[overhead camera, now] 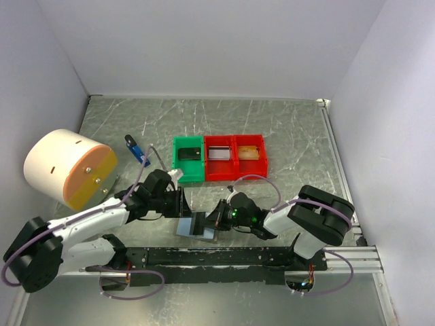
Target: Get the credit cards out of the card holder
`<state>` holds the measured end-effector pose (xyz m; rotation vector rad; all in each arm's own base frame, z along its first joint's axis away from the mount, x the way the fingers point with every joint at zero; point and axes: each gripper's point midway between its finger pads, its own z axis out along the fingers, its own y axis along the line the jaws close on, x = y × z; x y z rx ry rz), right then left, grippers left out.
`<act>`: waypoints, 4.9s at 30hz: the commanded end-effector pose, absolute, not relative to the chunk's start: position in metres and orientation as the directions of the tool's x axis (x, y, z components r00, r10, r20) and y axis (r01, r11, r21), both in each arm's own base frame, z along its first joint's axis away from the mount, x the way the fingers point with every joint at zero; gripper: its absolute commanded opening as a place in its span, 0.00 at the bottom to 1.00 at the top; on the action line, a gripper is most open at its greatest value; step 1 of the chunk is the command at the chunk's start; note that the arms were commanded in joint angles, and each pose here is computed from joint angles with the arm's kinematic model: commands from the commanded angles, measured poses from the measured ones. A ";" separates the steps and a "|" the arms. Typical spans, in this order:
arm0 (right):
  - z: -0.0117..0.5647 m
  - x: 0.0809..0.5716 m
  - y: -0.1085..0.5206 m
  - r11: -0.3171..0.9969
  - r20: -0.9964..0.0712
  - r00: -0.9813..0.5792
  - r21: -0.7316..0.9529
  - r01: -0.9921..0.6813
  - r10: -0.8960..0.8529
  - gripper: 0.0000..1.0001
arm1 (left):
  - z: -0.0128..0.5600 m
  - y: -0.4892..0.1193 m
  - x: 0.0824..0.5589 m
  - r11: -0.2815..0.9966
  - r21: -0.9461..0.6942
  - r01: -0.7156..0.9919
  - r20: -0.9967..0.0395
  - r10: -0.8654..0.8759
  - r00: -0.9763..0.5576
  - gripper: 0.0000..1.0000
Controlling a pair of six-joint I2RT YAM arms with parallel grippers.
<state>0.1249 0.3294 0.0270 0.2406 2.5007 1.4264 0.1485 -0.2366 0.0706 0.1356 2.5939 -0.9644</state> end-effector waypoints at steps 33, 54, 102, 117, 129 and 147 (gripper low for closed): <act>0.024 0.122 0.311 0.496 -0.130 -0.940 0.867 0.047 0.316 0.00 | -0.008 -0.207 0.121 0.904 -0.407 0.129 -0.230 0.035 -0.973 0.27; 0.077 0.130 0.312 0.448 -0.350 -0.897 0.870 -0.205 0.270 0.00 | 0.051 -0.209 0.147 0.892 -0.431 0.141 -0.381 -0.039 -0.924 0.37; 0.168 0.327 0.362 0.637 -0.760 -0.132 -0.420 -0.646 -0.636 0.00 | 0.196 -0.060 0.263 0.972 -0.228 -0.056 -0.804 -0.221 -0.552 0.99; 0.127 0.395 0.384 0.368 -0.521 0.102 -0.715 -0.595 -0.847 0.00 | 0.200 -0.058 0.263 0.972 -0.226 -0.064 -0.813 -0.224 -0.538 0.99; 0.091 0.414 0.382 0.241 -0.420 0.161 -0.750 -0.616 -0.893 0.00 | 0.203 -0.057 0.262 0.972 -0.226 -0.064 -0.819 -0.225 -0.527 0.99; 0.060 0.407 0.382 0.213 -0.414 0.121 -0.671 -0.710 -0.902 0.25 | 0.204 -0.057 0.261 0.972 -0.228 -0.057 -0.823 -0.224 -0.522 0.99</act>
